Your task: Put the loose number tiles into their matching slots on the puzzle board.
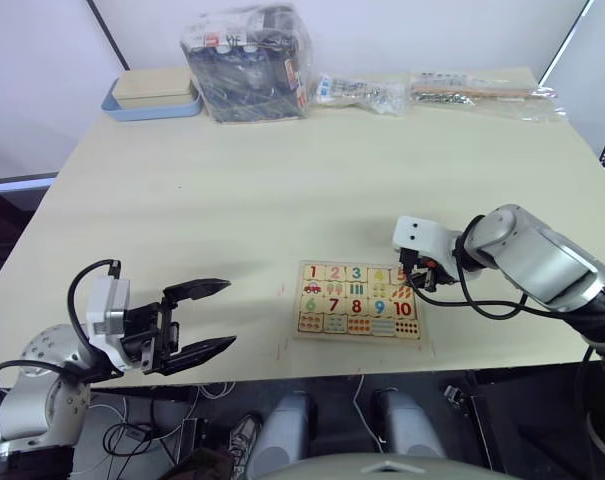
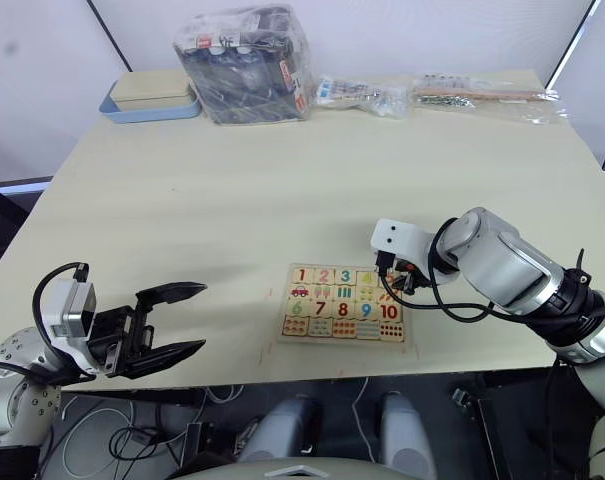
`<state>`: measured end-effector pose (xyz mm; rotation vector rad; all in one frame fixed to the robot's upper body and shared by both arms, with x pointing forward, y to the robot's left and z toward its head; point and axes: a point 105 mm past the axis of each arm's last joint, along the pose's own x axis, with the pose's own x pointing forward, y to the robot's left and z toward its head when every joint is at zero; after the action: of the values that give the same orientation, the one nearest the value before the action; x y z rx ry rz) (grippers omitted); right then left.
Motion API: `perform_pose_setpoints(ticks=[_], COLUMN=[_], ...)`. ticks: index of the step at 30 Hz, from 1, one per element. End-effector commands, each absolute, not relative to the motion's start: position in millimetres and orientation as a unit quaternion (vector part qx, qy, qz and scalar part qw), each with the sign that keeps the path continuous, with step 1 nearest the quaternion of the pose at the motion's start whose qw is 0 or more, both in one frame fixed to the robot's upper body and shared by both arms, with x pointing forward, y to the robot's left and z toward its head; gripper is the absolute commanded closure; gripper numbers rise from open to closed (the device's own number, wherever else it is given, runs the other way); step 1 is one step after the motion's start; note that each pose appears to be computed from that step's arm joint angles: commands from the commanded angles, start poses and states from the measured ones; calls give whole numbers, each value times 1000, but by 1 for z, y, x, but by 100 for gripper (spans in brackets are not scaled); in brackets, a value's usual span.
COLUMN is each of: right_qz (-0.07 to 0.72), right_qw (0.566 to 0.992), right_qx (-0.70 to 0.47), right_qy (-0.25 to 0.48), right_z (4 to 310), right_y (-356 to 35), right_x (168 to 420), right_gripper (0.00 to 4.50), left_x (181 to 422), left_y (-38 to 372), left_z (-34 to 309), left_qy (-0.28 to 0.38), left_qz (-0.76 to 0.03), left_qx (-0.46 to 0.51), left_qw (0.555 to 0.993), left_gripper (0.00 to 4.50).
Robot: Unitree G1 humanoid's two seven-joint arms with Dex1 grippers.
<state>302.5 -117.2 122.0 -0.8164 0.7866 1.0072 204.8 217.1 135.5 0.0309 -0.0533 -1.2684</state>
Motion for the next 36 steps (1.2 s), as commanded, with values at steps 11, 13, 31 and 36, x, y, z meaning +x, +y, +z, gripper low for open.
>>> perform_pose_setpoints(ticks=[11, 13, 31, 36], right_qz=[458, 458, 457, 456], right_qw=[729, 729, 733, 733], right_qx=[-377, -377, -378, -378], right_qy=[343, 341, 334, 334], right_z=[125, 125, 129, 129], right_y=[-115, -115, -114, -114], right_x=[303, 304, 306, 306], right_gripper=[363, 363, 363, 260], left_x=[205, 205, 207, 207], left_y=[218, 218, 217, 217], left_z=[141, 141, 142, 142], left_qy=[-34, -34, -35, -35], left_qz=[-596, -595, -596, -596], left_qx=[20, 21, 22, 22], left_qw=[802, 802, 802, 802], left_gripper=[0, 0, 0, 0])
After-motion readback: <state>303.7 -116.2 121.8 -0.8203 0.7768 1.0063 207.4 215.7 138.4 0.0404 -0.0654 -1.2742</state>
